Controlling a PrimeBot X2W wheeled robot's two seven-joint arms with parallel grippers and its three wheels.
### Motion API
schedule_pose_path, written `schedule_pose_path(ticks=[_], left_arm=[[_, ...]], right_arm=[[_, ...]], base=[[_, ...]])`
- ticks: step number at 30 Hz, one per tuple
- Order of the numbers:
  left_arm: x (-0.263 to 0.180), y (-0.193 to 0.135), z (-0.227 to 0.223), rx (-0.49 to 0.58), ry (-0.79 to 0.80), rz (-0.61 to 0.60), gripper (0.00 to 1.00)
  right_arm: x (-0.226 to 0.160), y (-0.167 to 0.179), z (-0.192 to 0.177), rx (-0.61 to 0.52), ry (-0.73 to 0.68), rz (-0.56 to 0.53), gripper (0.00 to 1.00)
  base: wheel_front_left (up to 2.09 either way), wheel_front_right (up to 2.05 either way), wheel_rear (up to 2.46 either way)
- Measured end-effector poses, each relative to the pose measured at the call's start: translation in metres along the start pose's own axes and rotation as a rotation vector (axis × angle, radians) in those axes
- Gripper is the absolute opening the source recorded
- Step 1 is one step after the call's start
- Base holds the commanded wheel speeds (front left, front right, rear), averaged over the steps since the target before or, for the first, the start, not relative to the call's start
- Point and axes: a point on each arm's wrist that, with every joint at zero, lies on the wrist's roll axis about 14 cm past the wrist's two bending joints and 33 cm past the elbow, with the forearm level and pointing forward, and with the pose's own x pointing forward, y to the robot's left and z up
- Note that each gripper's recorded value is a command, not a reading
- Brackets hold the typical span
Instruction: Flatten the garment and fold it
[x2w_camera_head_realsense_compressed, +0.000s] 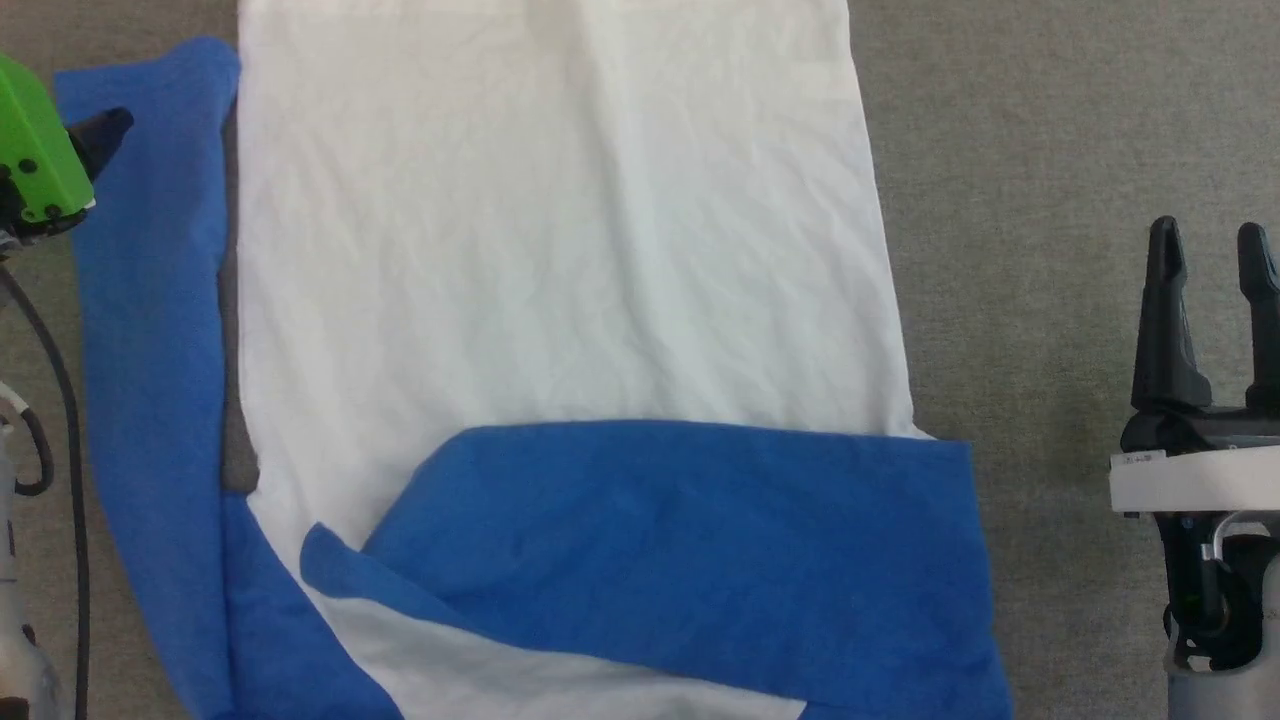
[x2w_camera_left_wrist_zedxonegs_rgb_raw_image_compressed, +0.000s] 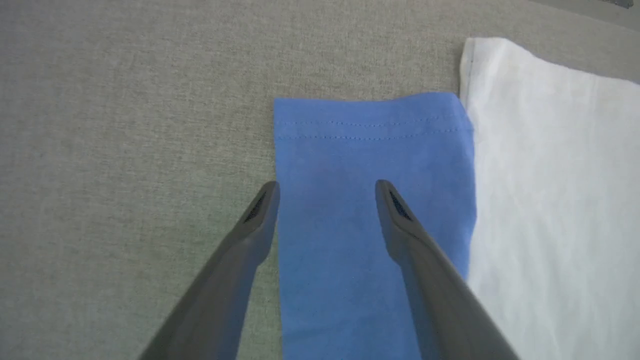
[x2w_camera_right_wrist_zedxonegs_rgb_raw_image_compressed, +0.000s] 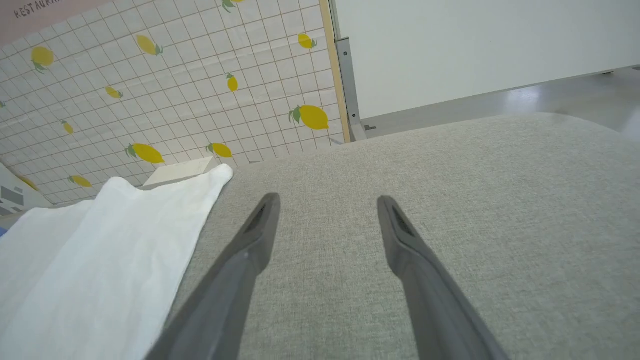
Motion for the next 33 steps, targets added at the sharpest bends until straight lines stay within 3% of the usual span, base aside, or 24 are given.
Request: schedule_pose_path(ticks=[6, 9, 10, 11, 15, 21, 26, 33], left_arm=[[0.024, 0.012, -0.026, 0.056, 0.084, 0.071, 1.0], [0.03, 0.016, -0.03, 0.033, 0.095, 0.085, 1.0], [0.029, 0.015, -0.03, 0.021, 0.091, 0.079, 0.25], [0.028, 0.016, -0.029, 0.004, 0.079, 0.072, 0.0], [0.025, 0.022, -0.029, -0.057, 0.021, 0.07, 0.0], [0.003, 0.034, 0.004, -0.296, -0.247, 0.029, 0.0], [-0.05, 0.09, 0.028, -0.4, -0.508, 0.131, 0.0], [-0.119, 0.15, -0.019, -0.508, -0.661, 0.262, 0.0]], right_arm=[[0.002, -0.01, -0.017, -0.005, 0.038, -0.026, 1.0], [0.003, -0.013, -0.019, -0.003, 0.04, -0.034, 1.0], [0.003, -0.013, -0.019, -0.003, 0.039, -0.034, 1.0], [0.003, -0.013, -0.019, -0.003, 0.037, -0.035, 1.0], [0.005, -0.012, -0.017, 0.0, 0.029, -0.033, 1.0], [0.003, -0.009, -0.009, 0.01, 0.012, -0.027, 1.0], [-0.004, -0.008, 0.008, 0.019, -0.023, -0.027, 1.0], [-0.03, -0.014, 0.031, 0.023, -0.054, -0.049, 1.0]], base=[[0.0, 0.0, 0.0], [0.0, 0.0, 0.0], [0.0, 0.0, 0.0], [0.0, 0.0, 0.0], [0.0, 0.0, 0.0], [0.0, 0.0, 0.0], [0.0, 0.0, 0.0], [0.0, 0.0, 0.0]])
